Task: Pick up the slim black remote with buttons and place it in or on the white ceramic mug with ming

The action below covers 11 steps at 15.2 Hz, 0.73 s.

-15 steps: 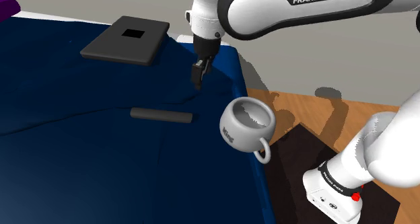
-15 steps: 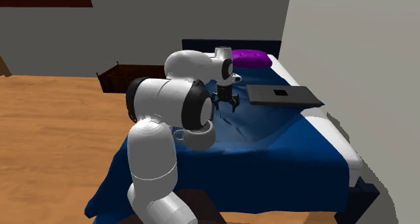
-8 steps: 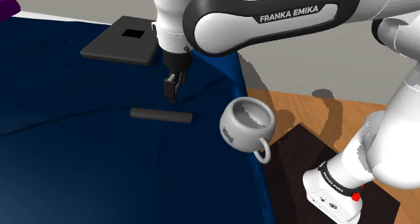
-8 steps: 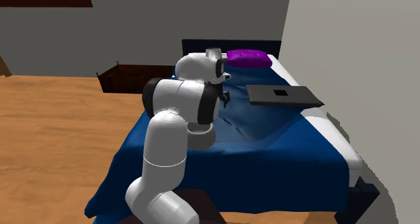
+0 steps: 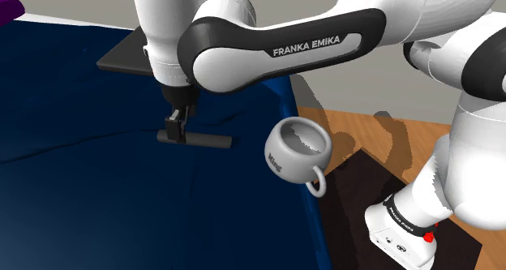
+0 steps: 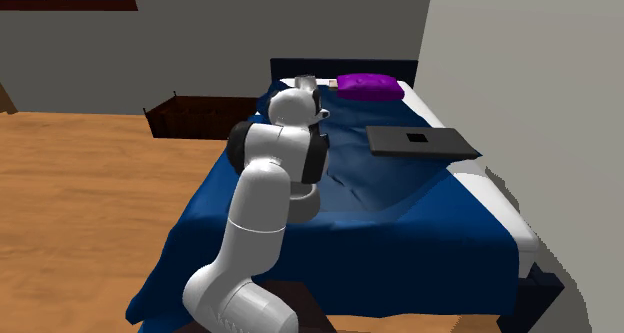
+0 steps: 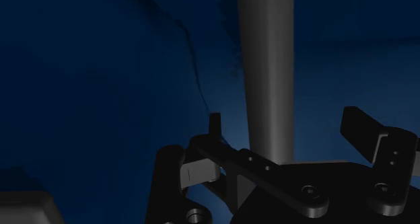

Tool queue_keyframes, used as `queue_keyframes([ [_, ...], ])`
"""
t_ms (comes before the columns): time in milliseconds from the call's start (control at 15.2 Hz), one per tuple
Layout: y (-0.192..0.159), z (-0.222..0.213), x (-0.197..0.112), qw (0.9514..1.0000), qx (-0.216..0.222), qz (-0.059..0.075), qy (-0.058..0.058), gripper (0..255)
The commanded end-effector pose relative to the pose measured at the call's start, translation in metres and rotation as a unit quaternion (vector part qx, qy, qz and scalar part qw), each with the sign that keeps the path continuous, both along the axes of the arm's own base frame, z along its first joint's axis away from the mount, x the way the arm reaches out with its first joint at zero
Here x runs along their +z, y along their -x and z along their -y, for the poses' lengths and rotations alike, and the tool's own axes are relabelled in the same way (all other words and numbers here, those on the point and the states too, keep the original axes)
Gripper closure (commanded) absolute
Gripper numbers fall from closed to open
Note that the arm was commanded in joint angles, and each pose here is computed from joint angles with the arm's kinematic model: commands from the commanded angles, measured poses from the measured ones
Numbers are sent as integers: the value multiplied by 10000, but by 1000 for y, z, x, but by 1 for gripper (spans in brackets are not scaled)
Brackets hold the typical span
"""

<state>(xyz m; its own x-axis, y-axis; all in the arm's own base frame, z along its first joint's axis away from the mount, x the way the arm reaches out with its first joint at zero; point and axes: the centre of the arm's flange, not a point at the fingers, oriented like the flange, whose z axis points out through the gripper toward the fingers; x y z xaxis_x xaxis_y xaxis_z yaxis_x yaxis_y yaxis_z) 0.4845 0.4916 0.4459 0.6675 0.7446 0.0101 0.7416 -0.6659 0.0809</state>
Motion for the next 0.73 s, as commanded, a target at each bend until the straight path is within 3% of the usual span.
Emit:
queue_keyframes([
  [0, 0, -2, -10, 10000, 11, 2, -1, 0],
  [264, -2, 0, -34, 10000, 11, 2, -1, 0],
  [660, -2, 0, -34, 10000, 11, 2, -1, 0],
])
